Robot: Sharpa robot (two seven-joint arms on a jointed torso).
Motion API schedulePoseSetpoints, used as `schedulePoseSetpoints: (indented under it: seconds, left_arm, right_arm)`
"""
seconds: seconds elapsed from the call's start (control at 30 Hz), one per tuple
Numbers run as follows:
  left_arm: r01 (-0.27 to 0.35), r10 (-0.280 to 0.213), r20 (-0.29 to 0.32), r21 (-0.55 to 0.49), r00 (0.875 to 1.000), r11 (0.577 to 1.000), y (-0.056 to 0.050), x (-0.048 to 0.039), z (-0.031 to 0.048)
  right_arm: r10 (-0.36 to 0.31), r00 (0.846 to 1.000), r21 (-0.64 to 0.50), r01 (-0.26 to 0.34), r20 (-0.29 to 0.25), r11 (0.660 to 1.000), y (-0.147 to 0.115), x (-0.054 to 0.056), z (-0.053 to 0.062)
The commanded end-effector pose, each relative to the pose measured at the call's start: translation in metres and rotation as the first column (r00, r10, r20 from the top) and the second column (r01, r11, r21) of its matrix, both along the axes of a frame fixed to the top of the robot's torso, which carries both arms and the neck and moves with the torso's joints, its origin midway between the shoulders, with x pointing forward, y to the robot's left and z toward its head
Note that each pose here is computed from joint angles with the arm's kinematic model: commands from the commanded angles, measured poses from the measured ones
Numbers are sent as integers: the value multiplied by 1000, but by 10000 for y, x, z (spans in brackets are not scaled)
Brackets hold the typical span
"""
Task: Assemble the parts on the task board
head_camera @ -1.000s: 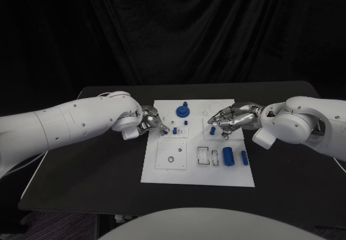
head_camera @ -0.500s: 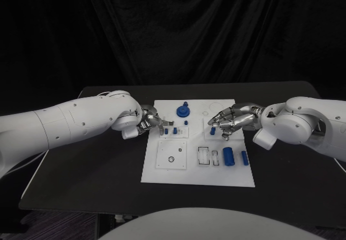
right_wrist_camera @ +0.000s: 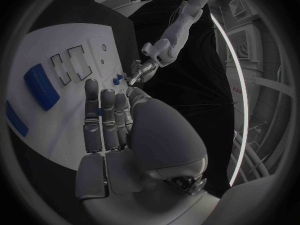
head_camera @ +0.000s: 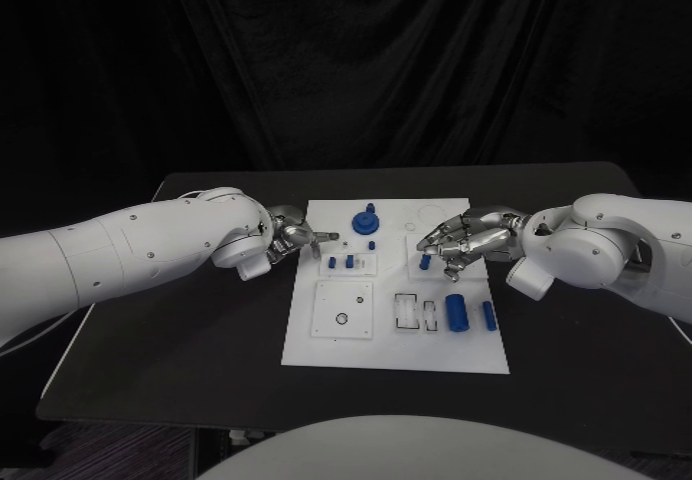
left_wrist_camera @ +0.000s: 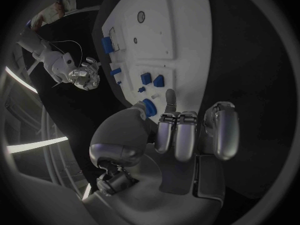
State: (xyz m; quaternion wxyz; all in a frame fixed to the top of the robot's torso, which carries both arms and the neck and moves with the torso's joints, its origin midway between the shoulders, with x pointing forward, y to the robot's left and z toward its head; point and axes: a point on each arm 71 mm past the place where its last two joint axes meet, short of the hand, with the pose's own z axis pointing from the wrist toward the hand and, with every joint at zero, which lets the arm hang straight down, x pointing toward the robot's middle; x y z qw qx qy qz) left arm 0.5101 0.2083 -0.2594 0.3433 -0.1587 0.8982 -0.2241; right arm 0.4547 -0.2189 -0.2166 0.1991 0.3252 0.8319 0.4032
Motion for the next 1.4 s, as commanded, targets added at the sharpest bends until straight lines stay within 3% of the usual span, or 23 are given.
schedulePoseSetpoints:
  seconds: [0.03, 0.07, 0.1, 0.17, 0.23, 0.27, 0.43, 0.5, 0.57, 0.67, 0.77, 0.87, 0.9, 1.0, 1.07, 1.2, 1.4]
  left_arm:
    - [0, 29, 289, -99, 957, 995, 2, 88, 195]
    - [22, 11, 354, -90, 935, 996, 19, 93, 237]
    - [59, -26, 430, -62, 903, 996, 36, 90, 286]
    - [106, -81, 498, -22, 863, 994, 49, 80, 331]
    - [150, -126, 549, 1, 826, 989, 52, 70, 369]
    - [165, -140, 563, 6, 815, 986, 52, 66, 380]
    - [282, -221, 657, 13, 720, 959, 11, 33, 462]
    - [314, -243, 673, 16, 699, 949, -10, 25, 475]
    - [357, -290, 685, 46, 668, 933, -52, 19, 479]
    - [423, -389, 697, 135, 602, 896, -136, 16, 471]
    - [465, -463, 696, 206, 550, 861, -206, 19, 456]
    - [518, -568, 685, 314, 457, 796, -321, 20, 427]
    - [527, -586, 681, 332, 439, 782, -342, 19, 419]
    - [568, -654, 664, 399, 363, 720, -441, 9, 361]
    - [579, -670, 659, 414, 341, 702, -477, 11, 337]
    - [590, -688, 654, 433, 315, 682, -536, 26, 301]
    - [564, -694, 650, 462, 310, 685, -617, 80, 262]
  right_arm:
    - [6, 1000, 1, -6, -5, 1000, -9, -15, -11]
    - [4, 1000, 2, -4, -4, 1000, -14, -14, -10]
    - [3, 1000, 4, -3, -1, 1000, -21, -12, -9]
    - [2, 1000, 5, -2, 1, 1000, -27, -10, -7]
    - [1, 1000, 7, -1, 3, 1000, -30, -9, -6]
    - [0, 1000, 8, 0, 4, 1000, -31, -8, -5]
    - [-2, 1000, 13, 2, 10, 1000, -36, -6, 0]
    - [-2, 1000, 14, 2, 11, 1000, -37, -4, 0]
    - [-2, 1000, 15, 2, 13, 1000, -37, -1, 1]
    - [-1, 1000, 17, 0, 14, 1000, -31, 0, 2]
    - [1, 1000, 19, -1, 16, 1000, -26, 1, 3]
    - [2, 1000, 21, -3, 18, 1000, -23, 5, 4]
    - [2, 1000, 22, -3, 18, 1000, -24, 6, 4]
    - [0, 1000, 22, 0, 21, 1000, -29, 13, 4]
    - [-2, 1000, 22, 2, 21, 1000, -32, 14, 4]
    - [-3, 1000, 22, 3, 22, 1000, -37, 12, 5]
    - [-3, 1000, 22, 2, 22, 1000, -36, 13, 5]
